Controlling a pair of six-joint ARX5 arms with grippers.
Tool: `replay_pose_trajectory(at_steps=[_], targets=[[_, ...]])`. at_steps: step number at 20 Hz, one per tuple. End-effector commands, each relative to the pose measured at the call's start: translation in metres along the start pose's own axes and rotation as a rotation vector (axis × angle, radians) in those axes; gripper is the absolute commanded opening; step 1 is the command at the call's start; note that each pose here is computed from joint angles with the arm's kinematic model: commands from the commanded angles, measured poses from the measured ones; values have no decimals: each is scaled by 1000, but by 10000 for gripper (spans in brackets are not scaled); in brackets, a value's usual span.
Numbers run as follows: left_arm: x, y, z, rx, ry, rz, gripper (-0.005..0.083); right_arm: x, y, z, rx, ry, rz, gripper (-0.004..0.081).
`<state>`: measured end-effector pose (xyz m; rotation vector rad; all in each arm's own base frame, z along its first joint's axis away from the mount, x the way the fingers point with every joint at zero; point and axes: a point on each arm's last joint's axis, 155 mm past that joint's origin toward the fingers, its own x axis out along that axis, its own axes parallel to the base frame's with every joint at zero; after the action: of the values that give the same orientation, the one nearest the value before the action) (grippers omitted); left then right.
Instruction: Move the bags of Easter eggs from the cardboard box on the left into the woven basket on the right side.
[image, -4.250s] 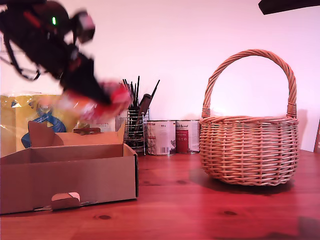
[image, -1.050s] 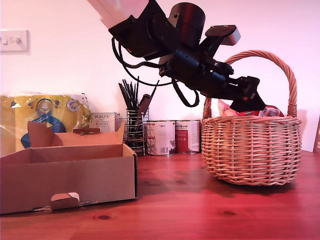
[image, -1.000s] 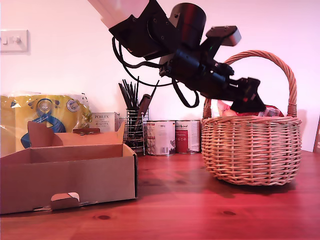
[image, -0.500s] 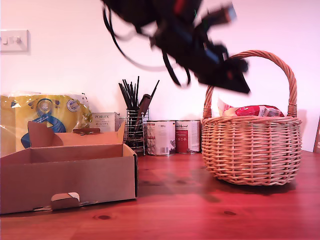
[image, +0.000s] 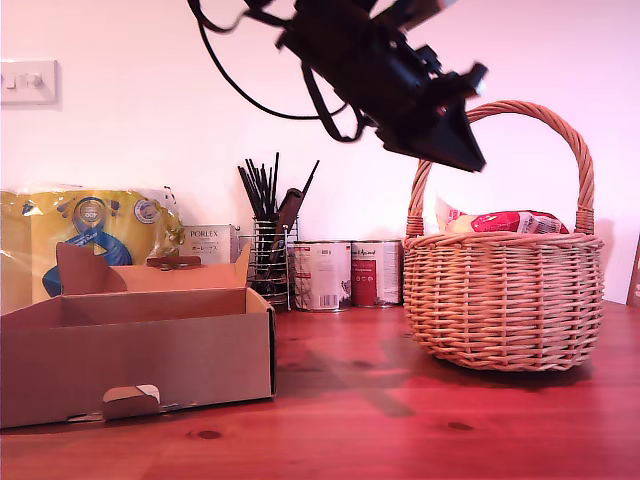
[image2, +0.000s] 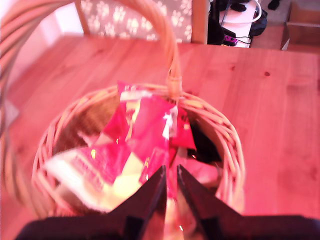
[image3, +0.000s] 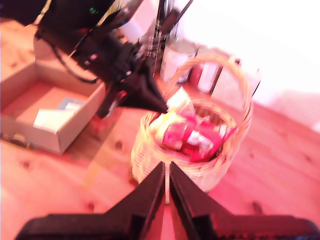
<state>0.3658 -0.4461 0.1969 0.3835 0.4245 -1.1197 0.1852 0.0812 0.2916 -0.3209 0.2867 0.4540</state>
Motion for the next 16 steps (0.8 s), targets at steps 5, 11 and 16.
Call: replay_pose_trajectory(at_steps=[5,11,16], targets=[[-46,17,-13,-36,3,109,35,25,6,-17,2,7,9,-13],[-121,47,-62,-162,-32,290,34,44,4,-23,61,-25,-10,-13],[-198,69,-103,-259,-75,454,34,57,-15,-32,127,-12,-85,-13]])
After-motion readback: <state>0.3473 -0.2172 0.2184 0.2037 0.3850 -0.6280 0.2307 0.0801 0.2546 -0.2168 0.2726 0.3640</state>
